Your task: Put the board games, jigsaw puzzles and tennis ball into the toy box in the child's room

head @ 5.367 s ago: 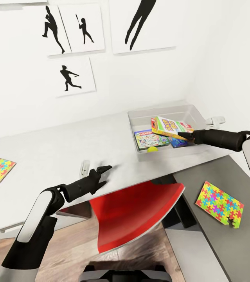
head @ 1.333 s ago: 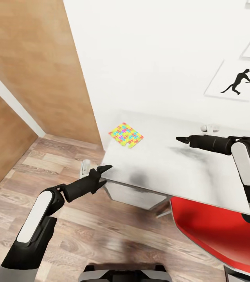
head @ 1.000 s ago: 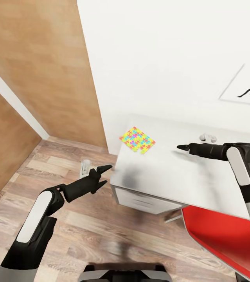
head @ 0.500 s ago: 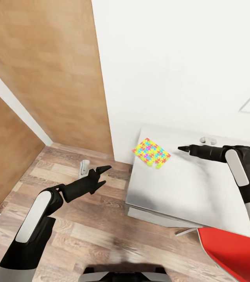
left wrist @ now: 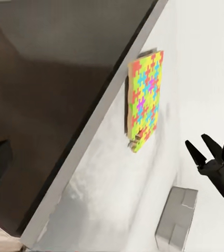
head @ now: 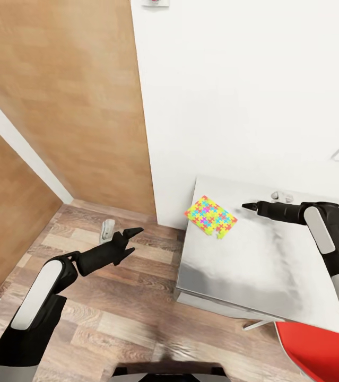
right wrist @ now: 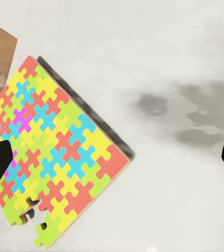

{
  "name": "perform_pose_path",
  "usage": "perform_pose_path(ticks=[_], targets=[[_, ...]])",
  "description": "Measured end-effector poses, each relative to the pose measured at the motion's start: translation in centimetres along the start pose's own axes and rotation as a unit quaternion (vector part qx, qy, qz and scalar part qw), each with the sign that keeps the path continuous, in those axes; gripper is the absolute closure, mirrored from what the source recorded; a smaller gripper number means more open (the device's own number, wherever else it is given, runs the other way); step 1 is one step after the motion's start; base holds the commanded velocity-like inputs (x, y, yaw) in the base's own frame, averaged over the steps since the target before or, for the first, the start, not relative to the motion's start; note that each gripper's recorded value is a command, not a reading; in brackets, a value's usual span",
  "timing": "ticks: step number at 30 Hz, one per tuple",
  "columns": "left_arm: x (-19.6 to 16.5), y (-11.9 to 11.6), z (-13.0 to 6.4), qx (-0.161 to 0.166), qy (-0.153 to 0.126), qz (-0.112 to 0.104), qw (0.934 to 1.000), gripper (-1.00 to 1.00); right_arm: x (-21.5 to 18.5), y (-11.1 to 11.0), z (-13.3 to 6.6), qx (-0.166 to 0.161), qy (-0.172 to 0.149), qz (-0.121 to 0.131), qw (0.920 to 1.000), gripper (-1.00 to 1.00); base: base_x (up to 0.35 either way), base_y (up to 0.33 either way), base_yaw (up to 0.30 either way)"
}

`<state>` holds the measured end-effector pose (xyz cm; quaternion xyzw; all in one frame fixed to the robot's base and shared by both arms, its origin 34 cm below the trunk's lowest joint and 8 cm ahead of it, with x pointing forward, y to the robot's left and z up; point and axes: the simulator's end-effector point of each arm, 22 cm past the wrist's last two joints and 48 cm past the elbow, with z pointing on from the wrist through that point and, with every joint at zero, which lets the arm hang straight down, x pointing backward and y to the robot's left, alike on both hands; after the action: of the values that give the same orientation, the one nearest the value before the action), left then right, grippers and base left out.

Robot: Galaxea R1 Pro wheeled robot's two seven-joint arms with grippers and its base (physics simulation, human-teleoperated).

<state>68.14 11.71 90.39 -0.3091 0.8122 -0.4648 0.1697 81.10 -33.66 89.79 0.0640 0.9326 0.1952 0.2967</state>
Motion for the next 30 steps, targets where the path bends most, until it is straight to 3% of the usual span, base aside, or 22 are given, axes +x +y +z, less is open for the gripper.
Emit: perform_pose_path(ticks=[9,19,30], targets=[[-0.9,1.4,-1.0,-0.018,-0.008,0.004,0.9998,-1.0,-0.1,0.0,-0.5,-0.001,0.0,0.002,1.0,-1.0,0.012,0.008,0.0],[-1.2,5.1,-1.0,-0.054,-0.006,-0.014,0.9984,-1.0,2.7,-0.8,-0.3,-0.001,0.021,0.014,0.9997,-1.0,0.015,0.004,0.0],[-1.7,7.3,-1.1,-0.078,-0.013,-0.001,0.9969,-1.0,4.6,0.6,-0.4,-0.045,0.034,0.025,0.9981,-1.0,0.197,0.046,0.0]])
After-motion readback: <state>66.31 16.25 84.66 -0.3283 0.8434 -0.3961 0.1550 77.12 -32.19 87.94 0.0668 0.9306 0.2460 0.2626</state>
